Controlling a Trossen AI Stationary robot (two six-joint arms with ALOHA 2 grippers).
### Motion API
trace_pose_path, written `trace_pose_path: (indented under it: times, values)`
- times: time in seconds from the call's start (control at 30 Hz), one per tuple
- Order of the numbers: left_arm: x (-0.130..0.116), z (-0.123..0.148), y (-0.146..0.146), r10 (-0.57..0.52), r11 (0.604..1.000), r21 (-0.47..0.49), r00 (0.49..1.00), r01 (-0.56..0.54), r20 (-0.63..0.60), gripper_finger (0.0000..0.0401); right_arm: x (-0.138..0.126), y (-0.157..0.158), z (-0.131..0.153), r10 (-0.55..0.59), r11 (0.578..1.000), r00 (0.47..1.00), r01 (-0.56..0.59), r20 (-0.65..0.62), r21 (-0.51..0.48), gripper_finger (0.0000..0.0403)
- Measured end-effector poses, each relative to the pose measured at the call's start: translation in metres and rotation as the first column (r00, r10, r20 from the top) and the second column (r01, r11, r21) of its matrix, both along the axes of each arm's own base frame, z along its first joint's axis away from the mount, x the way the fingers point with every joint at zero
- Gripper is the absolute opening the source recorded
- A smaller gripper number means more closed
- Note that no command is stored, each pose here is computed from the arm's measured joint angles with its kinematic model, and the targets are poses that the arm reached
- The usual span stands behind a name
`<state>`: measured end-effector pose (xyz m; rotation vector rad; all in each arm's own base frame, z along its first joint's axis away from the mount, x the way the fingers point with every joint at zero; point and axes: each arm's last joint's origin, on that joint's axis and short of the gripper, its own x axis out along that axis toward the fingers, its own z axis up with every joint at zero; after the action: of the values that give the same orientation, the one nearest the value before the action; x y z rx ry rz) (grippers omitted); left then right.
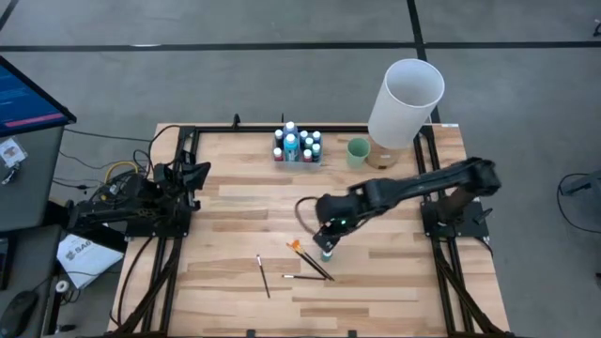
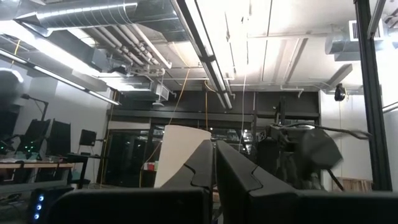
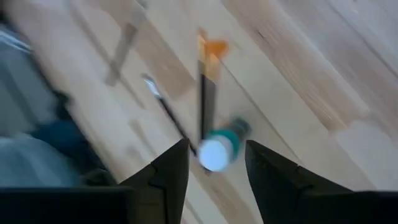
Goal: Pick & Place Paint Supplies
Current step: Put the small light blue paint bottle into the transparent bin
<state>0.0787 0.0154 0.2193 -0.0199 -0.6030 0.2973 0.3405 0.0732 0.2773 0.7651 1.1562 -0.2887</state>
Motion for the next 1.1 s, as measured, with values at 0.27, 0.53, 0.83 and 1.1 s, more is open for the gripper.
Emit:
trace_pose_path:
  times: [0.27, 0.53, 0.83, 1.1]
  values:
    - [0.0, 0.0, 0.0, 0.0, 1.0, 0.0, 1.0, 0.0, -0.001, 0.0002, 0.036, 0.02, -0.001, 0.095, 0.993, 0.975, -0.108, -0.2, -0.057, 0.0149]
    - [0.0, 0.0, 0.0, 0.0, 1.0, 0.0, 1.0, 0.0, -0.001, 0.0002, 0.048, 0.038, -0.012, 0.144, 0.976, 0.94, -0.187, -0.309, -0.112, 0.0191]
    - [0.0, 0.0, 0.0, 0.0, 1.0, 0.0, 1.0, 0.0, -0.001, 0.0002, 0.052, 0.041, -0.03, 0.14, 0.973, 0.915, -0.197, -0.38, -0.117, 0.0273]
    - [0.0, 0.0, 0.0, 0.0, 1.0, 0.0, 1.0, 0.0, -0.001, 0.0002, 0.051, 0.041, -0.03, 0.134, 0.97, 0.915, -0.2, -0.38, -0.139, 0.0276]
